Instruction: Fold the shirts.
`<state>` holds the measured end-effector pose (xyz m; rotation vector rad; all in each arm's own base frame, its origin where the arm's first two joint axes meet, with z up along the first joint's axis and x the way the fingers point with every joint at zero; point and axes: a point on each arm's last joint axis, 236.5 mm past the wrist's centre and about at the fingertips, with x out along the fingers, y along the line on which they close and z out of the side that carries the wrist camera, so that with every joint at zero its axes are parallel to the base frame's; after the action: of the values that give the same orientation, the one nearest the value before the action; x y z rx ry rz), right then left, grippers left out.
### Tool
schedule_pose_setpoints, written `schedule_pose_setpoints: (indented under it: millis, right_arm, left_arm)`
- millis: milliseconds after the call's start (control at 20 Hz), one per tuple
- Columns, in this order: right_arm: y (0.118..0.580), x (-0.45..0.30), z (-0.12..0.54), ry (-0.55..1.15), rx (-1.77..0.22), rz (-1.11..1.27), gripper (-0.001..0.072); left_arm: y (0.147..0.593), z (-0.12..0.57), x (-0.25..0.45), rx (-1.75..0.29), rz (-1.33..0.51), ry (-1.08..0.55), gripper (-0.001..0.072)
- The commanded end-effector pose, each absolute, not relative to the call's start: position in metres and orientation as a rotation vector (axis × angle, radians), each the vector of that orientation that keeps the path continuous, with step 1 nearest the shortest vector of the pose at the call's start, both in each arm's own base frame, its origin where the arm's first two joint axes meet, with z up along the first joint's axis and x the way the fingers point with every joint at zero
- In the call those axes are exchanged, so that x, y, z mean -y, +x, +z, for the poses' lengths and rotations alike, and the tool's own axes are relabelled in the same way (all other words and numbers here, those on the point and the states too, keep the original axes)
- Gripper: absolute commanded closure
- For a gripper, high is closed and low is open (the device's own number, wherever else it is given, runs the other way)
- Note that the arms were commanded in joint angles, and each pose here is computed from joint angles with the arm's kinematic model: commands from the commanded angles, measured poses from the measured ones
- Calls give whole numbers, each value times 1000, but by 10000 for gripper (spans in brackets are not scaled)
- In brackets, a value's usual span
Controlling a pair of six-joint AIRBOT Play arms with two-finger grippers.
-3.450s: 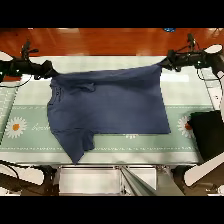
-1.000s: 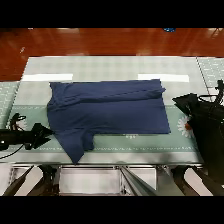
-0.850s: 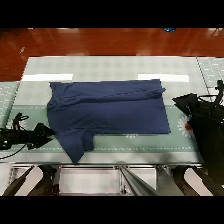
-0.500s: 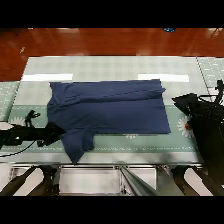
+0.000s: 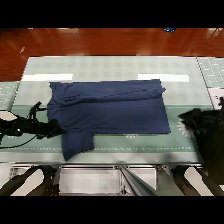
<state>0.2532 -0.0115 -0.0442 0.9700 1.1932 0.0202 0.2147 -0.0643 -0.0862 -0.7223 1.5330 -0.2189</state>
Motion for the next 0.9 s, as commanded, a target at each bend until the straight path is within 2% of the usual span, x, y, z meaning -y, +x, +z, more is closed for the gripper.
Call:
schedule_pose_setpoints:
  millis: [0, 250, 450, 600, 700, 750, 800, 850]
  right_arm:
    - [208, -2, -81, 955, -1367, -36, 299]
    - [203, -2, -93, 984, -1406, -67, 300]
    - [219, -15, -100, 1097, -1393, -5, 300]
    - [219, -30, -115, 1081, -1453, 26, 301]
    - [240, -45, -111, 1086, -1426, 95, 308]
    - [250, -50, -106, 1070, -1407, 126, 376]
    - [257, -51, -101, 1031, -1399, 155, 594]
    - [261, -52, -96, 995, -1395, 188, 684]
  left_arm:
    - [229, -71, 64, -1500, -246, -711, 690]
    - [229, -71, 65, -1499, -246, -716, 689]
    - [234, -71, 63, -1479, -233, -717, 689]
    - [238, -71, 62, -1467, -210, -739, 689]
    - [238, -71, 62, -1469, -211, -740, 689]
    - [237, -71, 63, -1472, -212, -742, 689]
    - [236, -71, 63, -1475, -213, -742, 689]
    - [237, -71, 63, -1474, -213, -742, 689]
